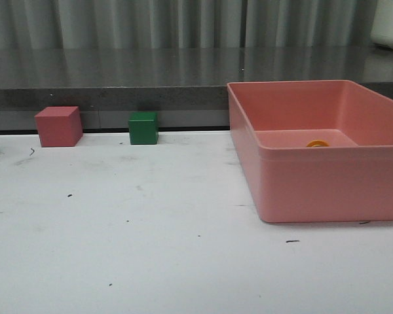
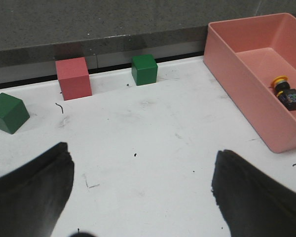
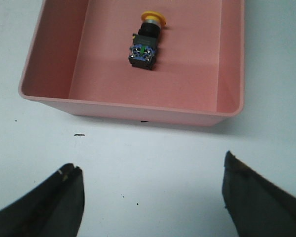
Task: Place and stand button with both arms
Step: 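Lower the right gripper into the pink bin onto the yellow button, then close the right gripper on the button's black body and lift, then carry the button out of the bin toward the left arm's side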
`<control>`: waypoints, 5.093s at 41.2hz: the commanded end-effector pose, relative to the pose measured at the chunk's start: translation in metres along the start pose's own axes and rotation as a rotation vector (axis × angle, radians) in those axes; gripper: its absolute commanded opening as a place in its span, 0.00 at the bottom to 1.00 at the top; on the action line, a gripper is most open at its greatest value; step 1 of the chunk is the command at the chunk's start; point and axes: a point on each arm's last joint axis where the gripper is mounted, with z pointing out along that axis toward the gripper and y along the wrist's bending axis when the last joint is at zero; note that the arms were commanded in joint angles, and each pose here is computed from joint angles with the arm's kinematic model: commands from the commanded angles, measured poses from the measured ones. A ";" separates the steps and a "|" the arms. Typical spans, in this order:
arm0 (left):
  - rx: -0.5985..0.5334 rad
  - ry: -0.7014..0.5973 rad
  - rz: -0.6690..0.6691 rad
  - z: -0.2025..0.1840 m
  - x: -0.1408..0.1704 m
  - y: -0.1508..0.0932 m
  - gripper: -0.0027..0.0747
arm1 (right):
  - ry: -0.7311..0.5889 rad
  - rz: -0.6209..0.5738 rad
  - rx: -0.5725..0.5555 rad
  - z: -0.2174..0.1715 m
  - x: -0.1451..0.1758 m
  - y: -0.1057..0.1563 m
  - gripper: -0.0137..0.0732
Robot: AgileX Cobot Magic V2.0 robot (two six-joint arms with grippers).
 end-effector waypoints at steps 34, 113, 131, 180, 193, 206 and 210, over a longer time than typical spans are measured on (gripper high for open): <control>0.015 -0.095 0.005 -0.003 -0.014 -0.002 0.76 | 0.271 -0.020 0.052 0.174 -0.112 0.017 0.84; 0.015 -0.097 0.005 -0.003 -0.014 -0.002 0.76 | 0.323 0.019 0.052 0.183 -0.136 0.052 0.42; 0.015 -0.097 0.005 -0.003 -0.014 -0.002 0.76 | 0.279 -0.154 -0.183 0.131 -0.104 0.184 0.42; 0.015 -0.097 0.005 -0.003 -0.014 -0.002 0.76 | 0.453 0.016 -0.079 0.265 -0.071 0.301 0.42; 0.015 -0.097 0.005 -0.003 -0.014 -0.002 0.76 | 0.444 0.018 -0.086 0.265 -0.072 0.301 0.68; 0.015 -0.097 0.005 -0.003 -0.014 -0.002 0.76 | 0.416 0.012 -0.102 0.246 -0.083 0.300 0.68; 0.015 -0.097 0.005 -0.003 -0.014 -0.002 0.76 | 0.349 -0.040 -0.146 0.224 -0.098 0.300 0.68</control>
